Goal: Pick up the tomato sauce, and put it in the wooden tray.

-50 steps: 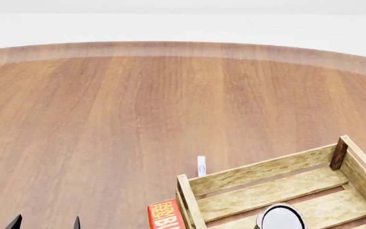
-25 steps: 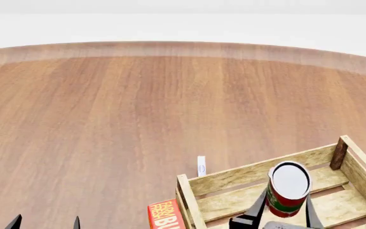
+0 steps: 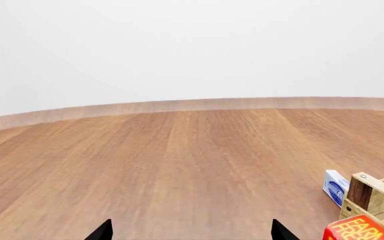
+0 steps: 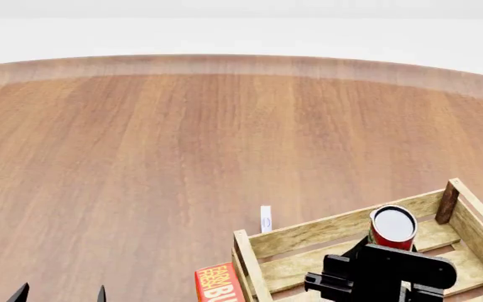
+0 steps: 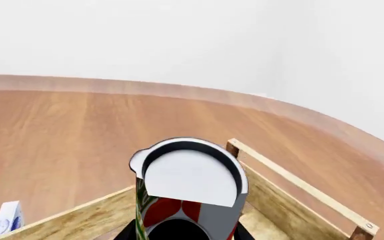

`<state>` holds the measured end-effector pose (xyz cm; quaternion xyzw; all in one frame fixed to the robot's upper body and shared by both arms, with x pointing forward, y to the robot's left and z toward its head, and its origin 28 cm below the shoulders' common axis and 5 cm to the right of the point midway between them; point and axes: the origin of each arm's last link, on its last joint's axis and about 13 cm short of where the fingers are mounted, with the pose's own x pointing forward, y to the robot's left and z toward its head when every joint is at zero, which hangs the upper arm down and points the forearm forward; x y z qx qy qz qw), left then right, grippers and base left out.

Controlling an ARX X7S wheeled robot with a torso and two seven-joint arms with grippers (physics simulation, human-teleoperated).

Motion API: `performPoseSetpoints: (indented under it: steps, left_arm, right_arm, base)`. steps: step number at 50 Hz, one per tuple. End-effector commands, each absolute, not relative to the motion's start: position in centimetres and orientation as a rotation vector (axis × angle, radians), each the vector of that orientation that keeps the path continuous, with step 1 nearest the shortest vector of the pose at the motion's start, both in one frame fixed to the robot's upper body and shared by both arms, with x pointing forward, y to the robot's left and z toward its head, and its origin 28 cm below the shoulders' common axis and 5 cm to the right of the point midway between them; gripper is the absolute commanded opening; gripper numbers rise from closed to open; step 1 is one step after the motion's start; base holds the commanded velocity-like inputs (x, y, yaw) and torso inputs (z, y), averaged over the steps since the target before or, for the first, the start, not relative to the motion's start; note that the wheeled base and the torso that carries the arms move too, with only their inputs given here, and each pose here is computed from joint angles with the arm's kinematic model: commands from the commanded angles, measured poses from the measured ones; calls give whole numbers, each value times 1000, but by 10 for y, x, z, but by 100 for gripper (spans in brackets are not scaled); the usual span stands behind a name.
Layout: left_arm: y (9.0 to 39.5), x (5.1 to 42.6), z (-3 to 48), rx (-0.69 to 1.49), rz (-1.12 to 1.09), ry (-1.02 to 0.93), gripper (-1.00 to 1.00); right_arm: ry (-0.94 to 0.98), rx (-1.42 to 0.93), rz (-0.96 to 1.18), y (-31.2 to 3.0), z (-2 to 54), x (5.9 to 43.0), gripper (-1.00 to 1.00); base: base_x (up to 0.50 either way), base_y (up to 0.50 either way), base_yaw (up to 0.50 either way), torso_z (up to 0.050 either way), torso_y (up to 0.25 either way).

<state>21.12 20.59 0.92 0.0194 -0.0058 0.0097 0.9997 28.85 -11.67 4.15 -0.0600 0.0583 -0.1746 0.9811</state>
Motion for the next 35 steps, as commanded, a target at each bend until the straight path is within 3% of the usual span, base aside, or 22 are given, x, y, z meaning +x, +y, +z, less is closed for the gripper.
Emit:
performPoseSetpoints:
  steps: [1,35]
  left_arm:
    - [206,211,9,40,20,-12,100]
    - [206,212,8,42,21,-11,100]
  right_arm:
    - [206,-130,-383,-127,25,309,-100]
    - [269,-100,-426,-135,12,322,-100]
  base:
    - [0,0,0,0,0]
    - [0,0,0,0,0]
